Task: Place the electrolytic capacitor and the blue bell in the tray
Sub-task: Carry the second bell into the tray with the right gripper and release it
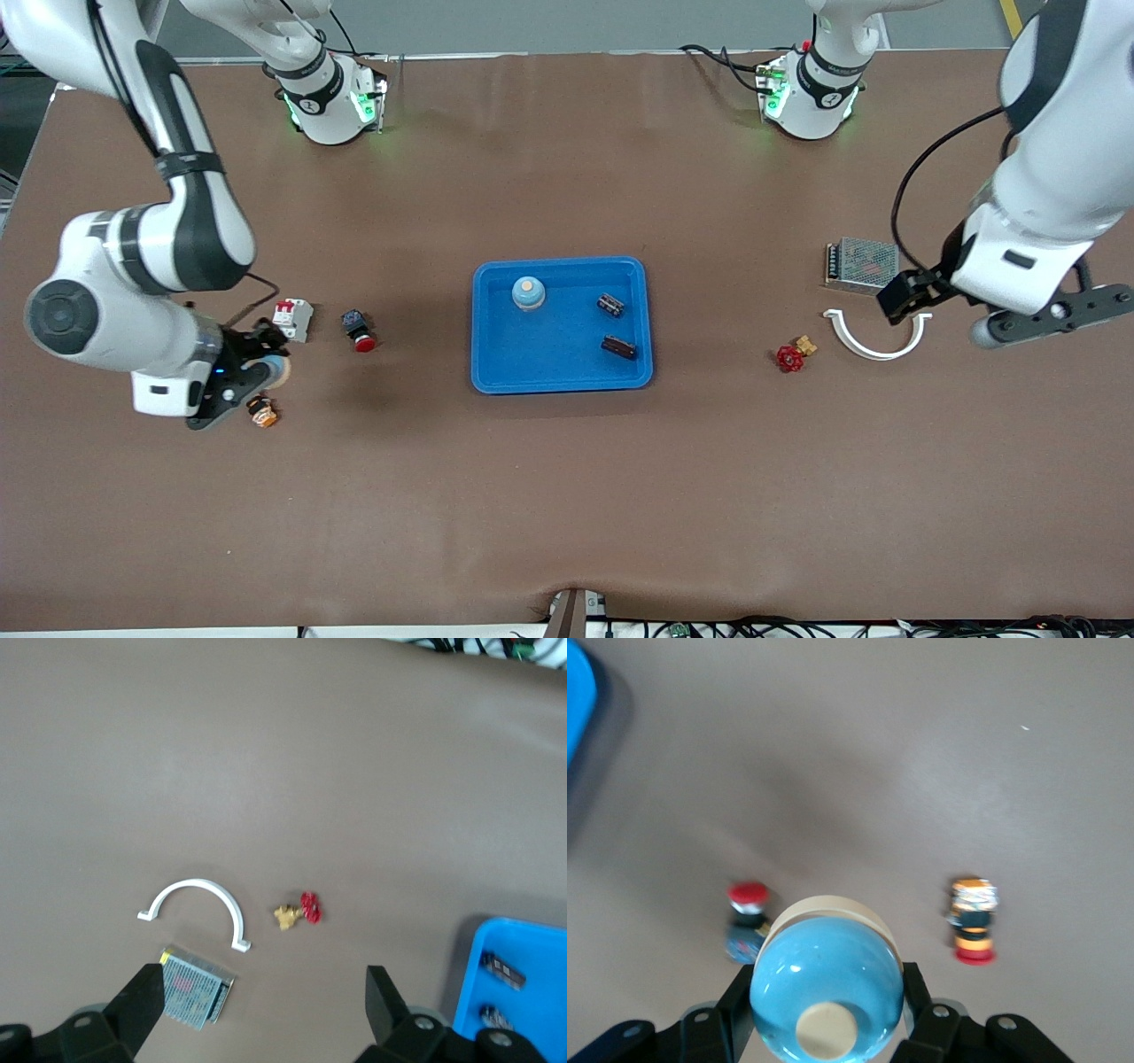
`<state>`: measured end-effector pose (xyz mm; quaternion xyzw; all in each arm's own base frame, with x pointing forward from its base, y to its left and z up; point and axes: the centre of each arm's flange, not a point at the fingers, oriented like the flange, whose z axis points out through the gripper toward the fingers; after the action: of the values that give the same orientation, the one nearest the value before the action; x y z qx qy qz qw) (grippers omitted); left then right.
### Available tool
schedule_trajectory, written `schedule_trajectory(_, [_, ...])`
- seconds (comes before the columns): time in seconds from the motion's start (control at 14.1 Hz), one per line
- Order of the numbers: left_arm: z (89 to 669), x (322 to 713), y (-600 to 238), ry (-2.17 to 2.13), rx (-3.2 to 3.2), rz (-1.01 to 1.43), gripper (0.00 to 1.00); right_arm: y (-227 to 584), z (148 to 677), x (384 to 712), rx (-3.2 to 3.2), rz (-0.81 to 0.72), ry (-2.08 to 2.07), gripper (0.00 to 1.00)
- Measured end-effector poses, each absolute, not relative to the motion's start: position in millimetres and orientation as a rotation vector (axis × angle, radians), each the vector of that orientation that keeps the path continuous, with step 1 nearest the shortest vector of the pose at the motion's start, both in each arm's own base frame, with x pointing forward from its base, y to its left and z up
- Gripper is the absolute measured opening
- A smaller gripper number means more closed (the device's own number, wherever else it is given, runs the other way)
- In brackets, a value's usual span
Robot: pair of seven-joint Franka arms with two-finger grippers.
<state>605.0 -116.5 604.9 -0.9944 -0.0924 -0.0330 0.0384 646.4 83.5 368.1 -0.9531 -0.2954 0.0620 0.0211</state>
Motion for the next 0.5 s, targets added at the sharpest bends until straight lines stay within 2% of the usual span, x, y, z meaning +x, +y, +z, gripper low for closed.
schedule_trajectory(0.21, [621, 587, -84, -0.205, -3.066, -0.082, 1.0, 153, 368, 636, -2.997, 0.187, -0.64, 0.68])
schedule_trajectory(0.5, [634, 561, -78, -0.144, -3.049, -0.051, 1.0, 266, 377, 611, -3.042, 0.108, -0.39, 0.68])
